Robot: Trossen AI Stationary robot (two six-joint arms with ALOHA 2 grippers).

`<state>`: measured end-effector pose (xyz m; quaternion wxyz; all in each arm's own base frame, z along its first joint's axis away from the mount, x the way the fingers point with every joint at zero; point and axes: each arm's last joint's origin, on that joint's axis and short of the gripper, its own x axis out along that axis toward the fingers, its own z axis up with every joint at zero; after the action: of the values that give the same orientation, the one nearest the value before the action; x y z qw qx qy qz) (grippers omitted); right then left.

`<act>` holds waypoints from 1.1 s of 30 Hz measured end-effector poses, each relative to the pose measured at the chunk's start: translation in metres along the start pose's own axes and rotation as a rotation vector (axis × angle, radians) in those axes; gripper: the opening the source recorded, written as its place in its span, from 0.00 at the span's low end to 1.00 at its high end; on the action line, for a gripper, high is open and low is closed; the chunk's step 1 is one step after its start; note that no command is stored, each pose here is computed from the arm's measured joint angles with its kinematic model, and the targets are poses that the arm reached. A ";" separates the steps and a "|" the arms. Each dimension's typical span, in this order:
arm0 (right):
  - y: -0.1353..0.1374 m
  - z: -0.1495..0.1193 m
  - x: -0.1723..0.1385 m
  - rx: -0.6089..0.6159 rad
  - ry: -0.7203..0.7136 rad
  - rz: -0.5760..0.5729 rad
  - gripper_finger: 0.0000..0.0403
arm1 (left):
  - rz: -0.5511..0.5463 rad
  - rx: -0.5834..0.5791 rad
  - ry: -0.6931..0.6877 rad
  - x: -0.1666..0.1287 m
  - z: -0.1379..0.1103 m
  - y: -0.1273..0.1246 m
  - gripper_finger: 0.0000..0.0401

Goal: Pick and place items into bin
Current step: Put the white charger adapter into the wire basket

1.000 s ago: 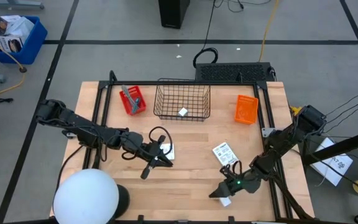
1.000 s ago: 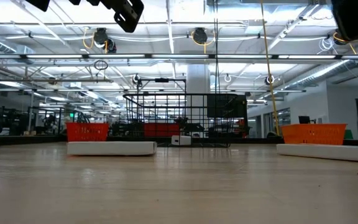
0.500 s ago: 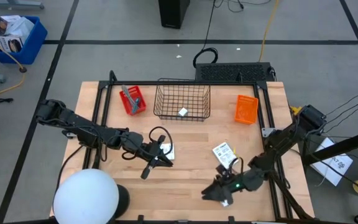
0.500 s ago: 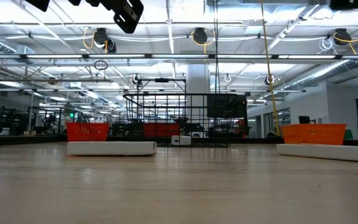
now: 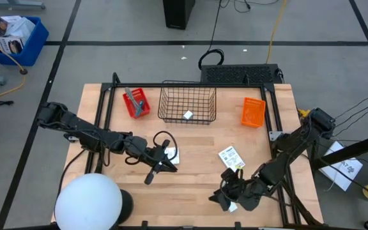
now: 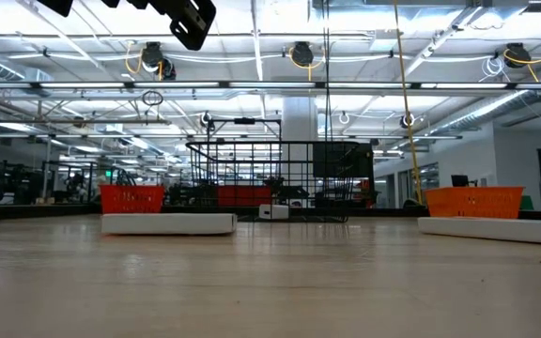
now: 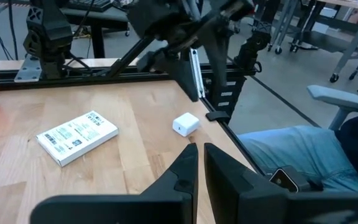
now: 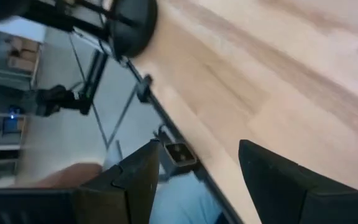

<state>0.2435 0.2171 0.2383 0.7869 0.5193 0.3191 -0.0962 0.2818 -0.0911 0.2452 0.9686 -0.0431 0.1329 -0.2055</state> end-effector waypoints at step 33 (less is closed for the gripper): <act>-0.006 -0.042 0.036 0.108 0.263 -0.713 0.52 | 0.001 0.001 0.010 0.000 -0.001 0.000 0.08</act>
<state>0.2517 0.2576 0.2010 0.6279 0.4243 0.5725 -0.3130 0.2816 -0.0911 0.2443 0.9681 -0.0417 0.1376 -0.2052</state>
